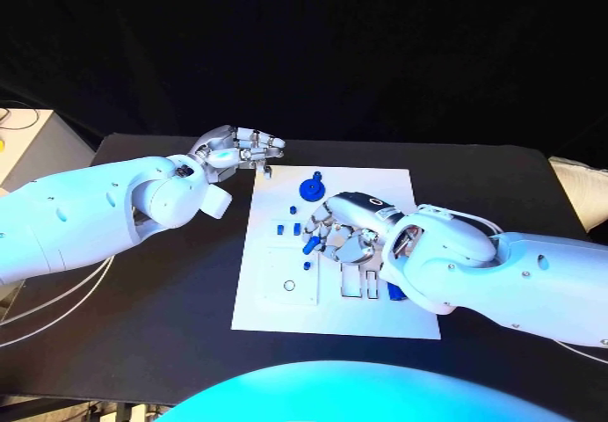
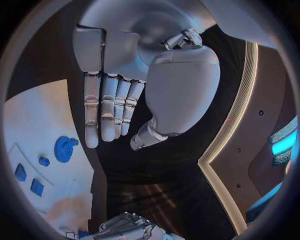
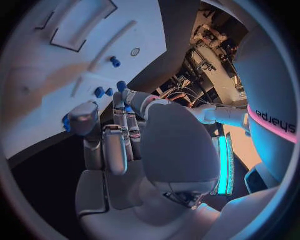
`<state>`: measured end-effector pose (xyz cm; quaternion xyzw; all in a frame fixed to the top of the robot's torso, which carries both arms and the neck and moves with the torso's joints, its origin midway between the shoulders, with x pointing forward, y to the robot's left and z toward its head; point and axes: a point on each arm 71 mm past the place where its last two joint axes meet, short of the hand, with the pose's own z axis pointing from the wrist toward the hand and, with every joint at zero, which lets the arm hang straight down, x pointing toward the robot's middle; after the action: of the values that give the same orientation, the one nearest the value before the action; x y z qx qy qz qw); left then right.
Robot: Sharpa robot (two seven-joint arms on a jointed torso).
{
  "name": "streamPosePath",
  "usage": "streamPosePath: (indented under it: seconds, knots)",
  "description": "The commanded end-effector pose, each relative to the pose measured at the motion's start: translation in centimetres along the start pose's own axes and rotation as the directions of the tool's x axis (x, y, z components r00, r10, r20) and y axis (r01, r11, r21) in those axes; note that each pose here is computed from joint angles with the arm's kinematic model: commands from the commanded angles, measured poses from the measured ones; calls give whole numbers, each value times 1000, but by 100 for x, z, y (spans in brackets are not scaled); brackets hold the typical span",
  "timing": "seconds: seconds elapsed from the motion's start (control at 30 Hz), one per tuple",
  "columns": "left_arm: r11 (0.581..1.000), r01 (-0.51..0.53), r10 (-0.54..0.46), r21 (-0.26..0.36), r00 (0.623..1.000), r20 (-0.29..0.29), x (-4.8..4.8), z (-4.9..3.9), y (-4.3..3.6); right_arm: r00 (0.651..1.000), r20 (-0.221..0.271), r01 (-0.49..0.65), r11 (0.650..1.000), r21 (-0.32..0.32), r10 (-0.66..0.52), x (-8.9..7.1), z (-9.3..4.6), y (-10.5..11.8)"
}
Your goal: Assemble the parts on the task board
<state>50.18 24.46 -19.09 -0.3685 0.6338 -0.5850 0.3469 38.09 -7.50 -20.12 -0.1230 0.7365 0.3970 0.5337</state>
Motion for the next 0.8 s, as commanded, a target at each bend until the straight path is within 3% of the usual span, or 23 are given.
streamPosePath:
  seconds: [0.03,0.43,0.8]
  knots:
    - [1000,15,-14,2,1000,-23,34,7,-3,998,-16,65,995,-74,-66,108,33,101]
    - [1000,16,-16,-1,1000,-26,35,4,3,993,-71,83,991,-102,-90,382,109,192]
    - [1000,16,-16,-5,999,-28,33,3,7,987,-84,125,987,-103,-134,500,118,206]
